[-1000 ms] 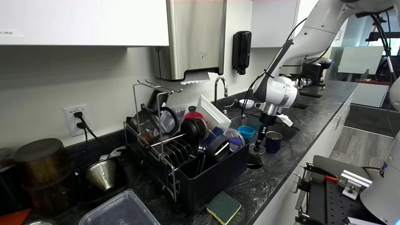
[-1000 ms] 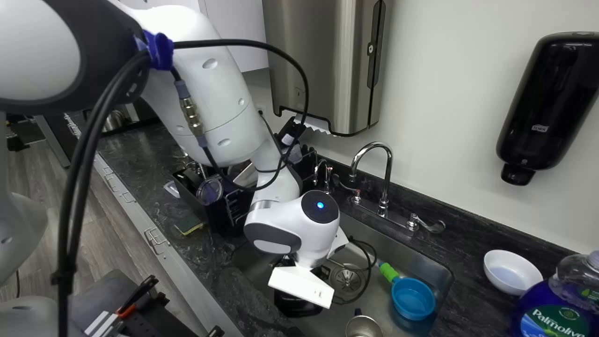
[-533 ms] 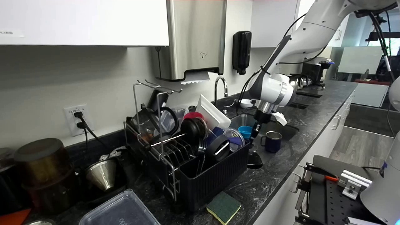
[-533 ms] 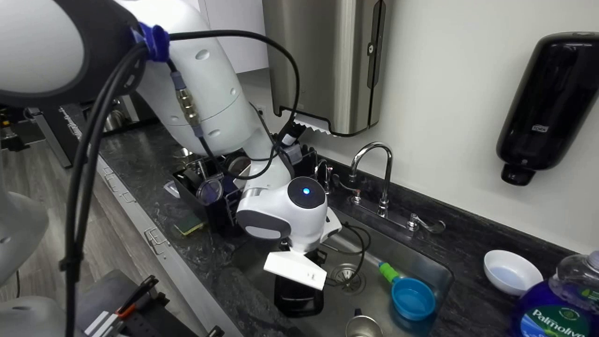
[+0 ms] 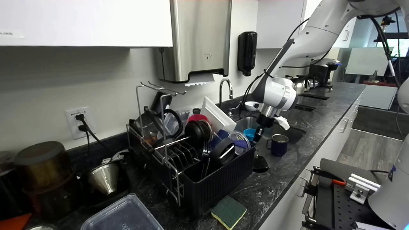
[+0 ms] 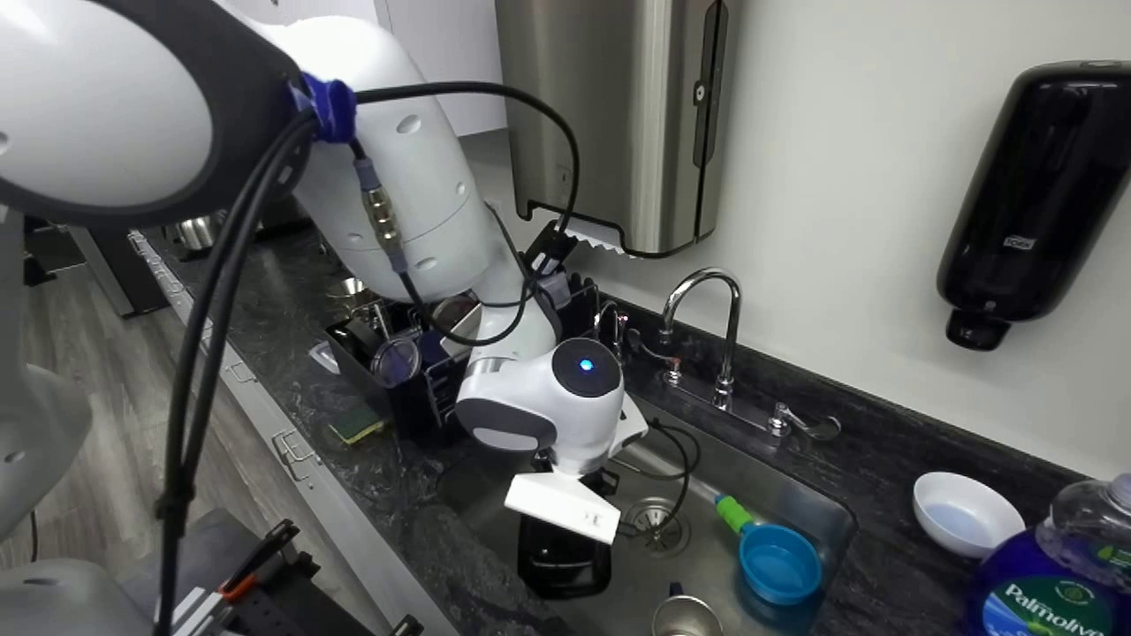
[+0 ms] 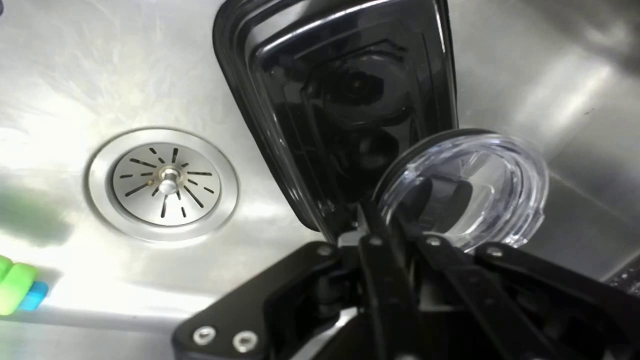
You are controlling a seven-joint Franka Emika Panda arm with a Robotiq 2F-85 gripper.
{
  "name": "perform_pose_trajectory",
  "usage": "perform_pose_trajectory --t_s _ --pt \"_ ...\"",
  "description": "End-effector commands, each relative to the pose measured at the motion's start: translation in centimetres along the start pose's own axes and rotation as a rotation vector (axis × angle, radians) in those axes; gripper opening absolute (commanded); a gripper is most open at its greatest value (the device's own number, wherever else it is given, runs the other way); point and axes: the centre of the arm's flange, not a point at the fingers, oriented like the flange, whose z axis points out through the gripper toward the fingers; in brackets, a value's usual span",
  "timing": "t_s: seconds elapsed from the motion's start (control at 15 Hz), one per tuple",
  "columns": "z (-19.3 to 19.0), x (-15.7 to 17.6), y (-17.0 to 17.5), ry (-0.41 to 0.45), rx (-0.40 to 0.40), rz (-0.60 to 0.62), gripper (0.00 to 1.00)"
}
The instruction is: Move the thermo cup to the left then to the right and remove the lid
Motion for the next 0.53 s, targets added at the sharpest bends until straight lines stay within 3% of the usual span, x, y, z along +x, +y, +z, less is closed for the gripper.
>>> perform_pose_trajectory --t_s 0.0,0.47 --pt "1.3 0.6 0.6 0.019 0.002 -0.003 0.02" --pt "4.1 1.0 0.6 -0.007 0.016 -0.008 0.02"
